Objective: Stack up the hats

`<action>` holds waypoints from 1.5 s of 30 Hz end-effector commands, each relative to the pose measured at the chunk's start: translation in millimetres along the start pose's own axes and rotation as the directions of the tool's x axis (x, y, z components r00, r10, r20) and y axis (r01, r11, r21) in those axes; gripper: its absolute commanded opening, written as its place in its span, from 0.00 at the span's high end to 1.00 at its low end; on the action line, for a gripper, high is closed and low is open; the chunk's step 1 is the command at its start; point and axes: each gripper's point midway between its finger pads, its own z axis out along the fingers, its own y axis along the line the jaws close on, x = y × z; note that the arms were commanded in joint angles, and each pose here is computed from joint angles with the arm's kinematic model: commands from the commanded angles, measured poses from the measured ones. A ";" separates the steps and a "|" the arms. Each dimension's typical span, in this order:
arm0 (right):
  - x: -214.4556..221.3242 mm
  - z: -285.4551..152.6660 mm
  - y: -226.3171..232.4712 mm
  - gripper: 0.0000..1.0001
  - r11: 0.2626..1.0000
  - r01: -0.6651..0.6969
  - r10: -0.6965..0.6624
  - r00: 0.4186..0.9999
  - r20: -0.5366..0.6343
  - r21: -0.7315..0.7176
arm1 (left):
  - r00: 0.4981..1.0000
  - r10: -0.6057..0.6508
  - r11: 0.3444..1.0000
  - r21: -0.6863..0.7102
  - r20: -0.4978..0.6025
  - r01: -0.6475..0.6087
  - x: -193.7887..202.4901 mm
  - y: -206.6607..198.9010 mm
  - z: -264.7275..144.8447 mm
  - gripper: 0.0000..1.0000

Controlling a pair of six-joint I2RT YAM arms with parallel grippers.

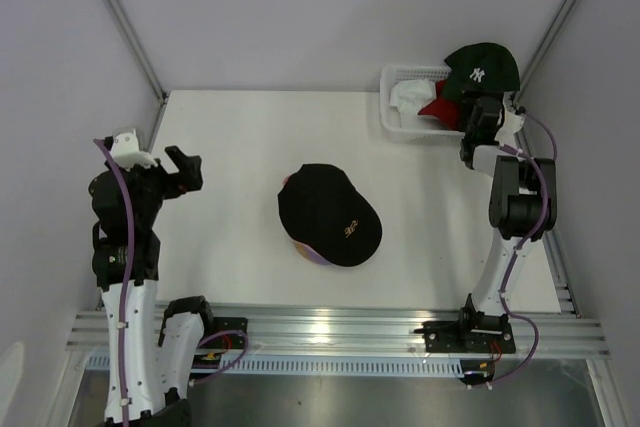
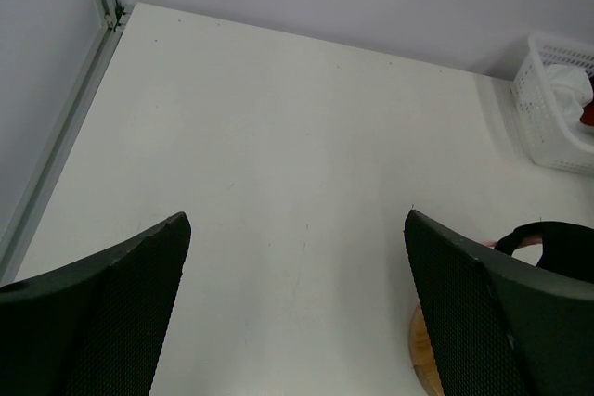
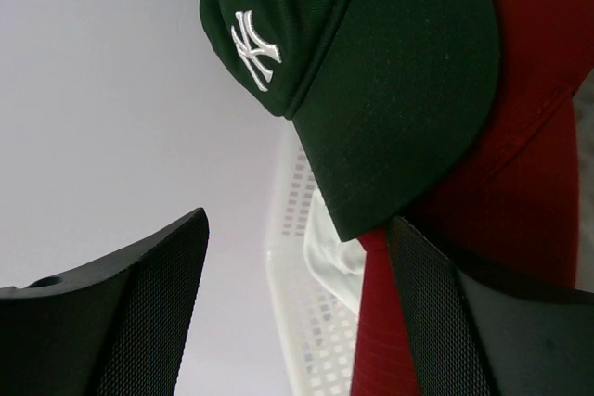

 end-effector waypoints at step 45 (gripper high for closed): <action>-15.6 9.8 35.3 1.00 0.997 0.032 -0.044 0.984 0.172 0.067 | 0.999 -0.002 1.000 -0.024 0.053 0.003 -18.8 9.3 -5.5 0.01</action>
